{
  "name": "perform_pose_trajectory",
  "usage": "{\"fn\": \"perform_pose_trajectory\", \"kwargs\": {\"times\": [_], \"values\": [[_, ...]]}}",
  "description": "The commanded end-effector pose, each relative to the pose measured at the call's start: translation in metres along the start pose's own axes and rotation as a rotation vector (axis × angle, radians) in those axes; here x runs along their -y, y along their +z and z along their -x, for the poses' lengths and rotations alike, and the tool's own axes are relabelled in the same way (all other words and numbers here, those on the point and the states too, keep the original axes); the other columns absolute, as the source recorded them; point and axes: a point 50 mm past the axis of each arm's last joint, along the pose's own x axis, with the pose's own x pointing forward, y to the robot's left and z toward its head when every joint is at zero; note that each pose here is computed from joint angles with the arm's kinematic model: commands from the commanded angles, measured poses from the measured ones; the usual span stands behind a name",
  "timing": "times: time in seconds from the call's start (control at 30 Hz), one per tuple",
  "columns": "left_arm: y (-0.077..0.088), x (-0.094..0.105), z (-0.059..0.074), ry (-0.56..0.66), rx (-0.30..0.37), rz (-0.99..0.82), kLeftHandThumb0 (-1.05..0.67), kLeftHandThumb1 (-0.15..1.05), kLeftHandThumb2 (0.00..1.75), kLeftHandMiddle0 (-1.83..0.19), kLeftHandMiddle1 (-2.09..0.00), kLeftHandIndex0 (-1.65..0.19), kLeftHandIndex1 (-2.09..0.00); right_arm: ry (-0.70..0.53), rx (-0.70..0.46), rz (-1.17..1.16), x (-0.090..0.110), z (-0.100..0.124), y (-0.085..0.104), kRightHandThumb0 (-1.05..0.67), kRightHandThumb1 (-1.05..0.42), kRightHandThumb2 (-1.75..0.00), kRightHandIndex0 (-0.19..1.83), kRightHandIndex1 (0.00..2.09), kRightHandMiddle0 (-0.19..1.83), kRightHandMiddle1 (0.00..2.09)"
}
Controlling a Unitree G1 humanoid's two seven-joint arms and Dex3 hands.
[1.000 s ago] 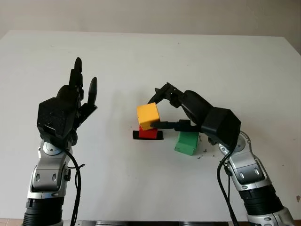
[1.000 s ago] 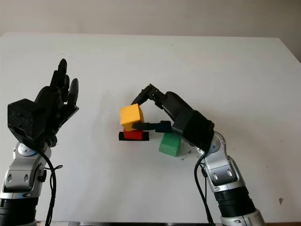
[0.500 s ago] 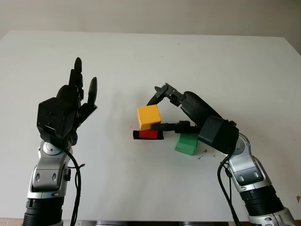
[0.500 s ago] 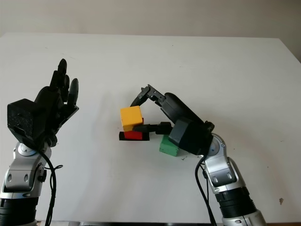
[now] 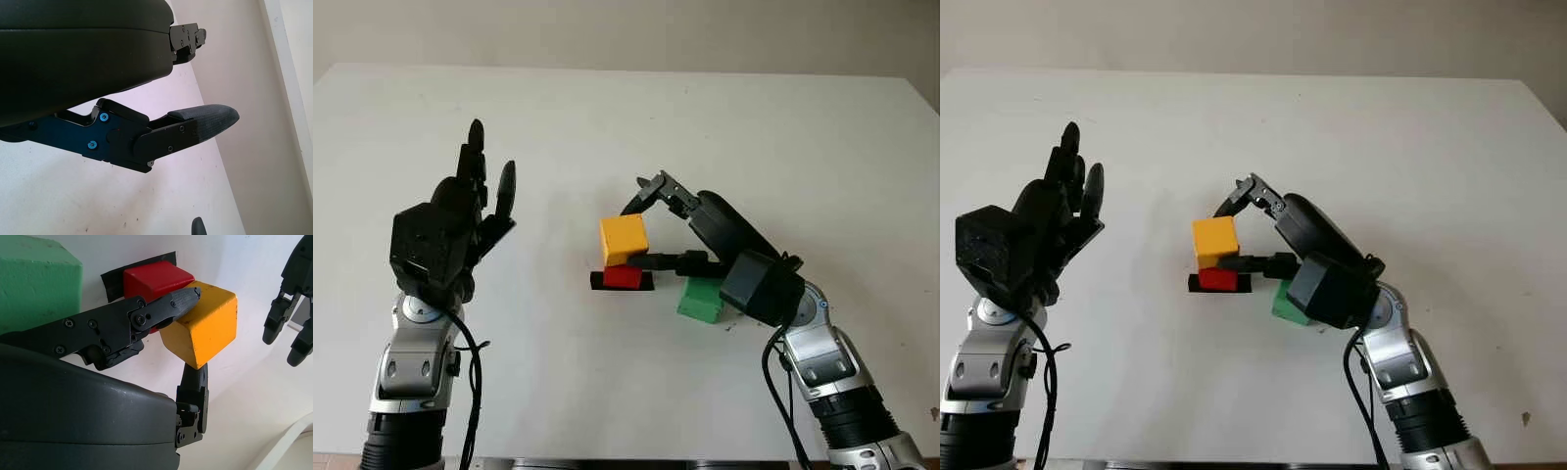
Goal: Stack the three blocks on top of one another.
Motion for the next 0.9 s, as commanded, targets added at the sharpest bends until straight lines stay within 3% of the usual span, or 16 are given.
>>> {"fn": "perform_pose_trajectory", "kwargs": {"times": [0.0, 0.37, 0.5, 0.67, 0.73, 0.87], "values": [[0.0033, -0.0006, 0.0014, -0.002, 0.02, -0.005, -0.69, 1.05, 0.68, 0.18, -0.05, 0.17, -0.05, 0.007, -0.007, 0.001, -0.0009, 0.0022, -0.0005, -0.37, -1.03, -0.05, 0.23, 0.06, 0.13, 1.61], [0.0043, -0.0011, 0.0007, 0.001, 0.017, -0.015, -0.69, 1.05, 0.68, 0.18, -0.06, 0.17, -0.06, 0.072, -0.008, 0.023, -0.0018, 0.0045, 0.0017, -0.43, -1.04, -0.05, 0.21, 0.05, 0.1, 1.57], [0.0038, -0.0016, 0.0004, -0.004, 0.016, -0.022, -0.71, 1.05, 0.69, 0.18, -0.05, 0.17, -0.05, 0.128, -0.011, 0.073, -0.0019, 0.0058, 0.0035, -0.48, -1.02, -0.05, 0.15, 0.04, 0.01, 1.24], [0.004, -0.0019, 0.0008, -0.004, 0.016, -0.026, -0.71, 1.05, 0.69, 0.18, -0.05, 0.17, -0.05, 0.194, -0.024, 0.126, -0.0021, 0.0071, 0.0047, -0.55, -0.94, -0.05, -0.06, 0.04, 0.05, 0.46], [0.004, -0.0019, 0.001, -0.003, 0.014, -0.02, -0.7, 1.05, 0.68, 0.18, -0.05, 0.18, -0.05, 0.208, -0.022, 0.142, -0.002, 0.0075, 0.0047, -0.61, -0.94, -0.06, -0.14, 0.03, 0.01, 0.28], [0.0043, -0.0016, 0.0009, -0.002, 0.014, -0.022, -0.71, 1.05, 0.69, 0.18, -0.06, 0.17, -0.05, 0.213, -0.023, 0.151, -0.0014, 0.008, 0.004, -0.7, -0.96, -0.06, -0.19, 0.0, -0.04, 0.18]]}}
